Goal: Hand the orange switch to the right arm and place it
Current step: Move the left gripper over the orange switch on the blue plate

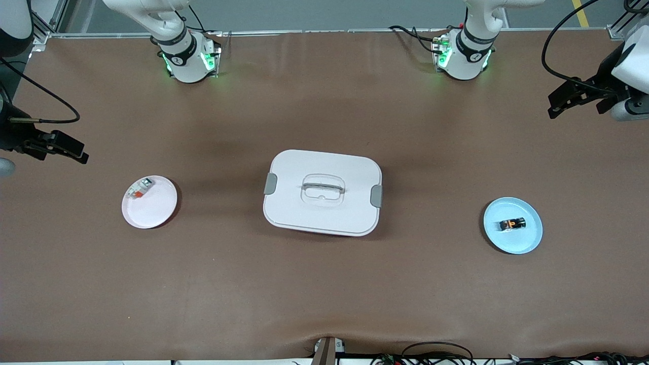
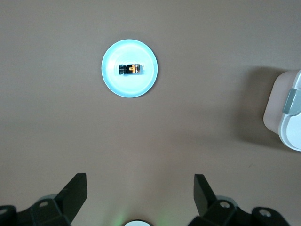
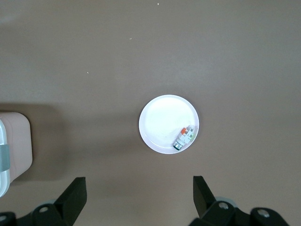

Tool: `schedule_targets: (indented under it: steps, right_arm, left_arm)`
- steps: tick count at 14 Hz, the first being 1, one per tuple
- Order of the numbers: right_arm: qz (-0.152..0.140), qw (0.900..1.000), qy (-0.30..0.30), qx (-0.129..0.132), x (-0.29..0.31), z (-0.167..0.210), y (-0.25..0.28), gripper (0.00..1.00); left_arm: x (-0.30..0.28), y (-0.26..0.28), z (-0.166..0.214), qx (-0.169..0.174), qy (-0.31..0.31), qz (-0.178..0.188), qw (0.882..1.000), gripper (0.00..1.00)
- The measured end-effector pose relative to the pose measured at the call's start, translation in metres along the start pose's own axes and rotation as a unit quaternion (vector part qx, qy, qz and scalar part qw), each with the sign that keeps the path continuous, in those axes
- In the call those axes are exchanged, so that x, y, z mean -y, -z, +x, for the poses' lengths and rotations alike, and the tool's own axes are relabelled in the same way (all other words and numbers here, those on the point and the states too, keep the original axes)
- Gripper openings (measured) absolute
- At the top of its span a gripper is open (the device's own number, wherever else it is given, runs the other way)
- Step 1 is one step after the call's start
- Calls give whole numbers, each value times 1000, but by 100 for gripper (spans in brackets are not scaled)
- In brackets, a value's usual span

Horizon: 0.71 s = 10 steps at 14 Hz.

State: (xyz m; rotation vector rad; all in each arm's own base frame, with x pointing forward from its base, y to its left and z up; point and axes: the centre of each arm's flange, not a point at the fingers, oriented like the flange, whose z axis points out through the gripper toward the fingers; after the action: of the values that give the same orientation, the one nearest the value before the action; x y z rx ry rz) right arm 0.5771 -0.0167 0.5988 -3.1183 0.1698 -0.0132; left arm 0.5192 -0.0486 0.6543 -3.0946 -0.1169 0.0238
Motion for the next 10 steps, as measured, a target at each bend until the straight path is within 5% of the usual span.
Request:
schedule_targets:
  steps: [10]
  right_arm:
    - [0,1000,1,0,1,0,0,100]
  left_arm:
    - [9,-35,23,33,2,4,999,100]
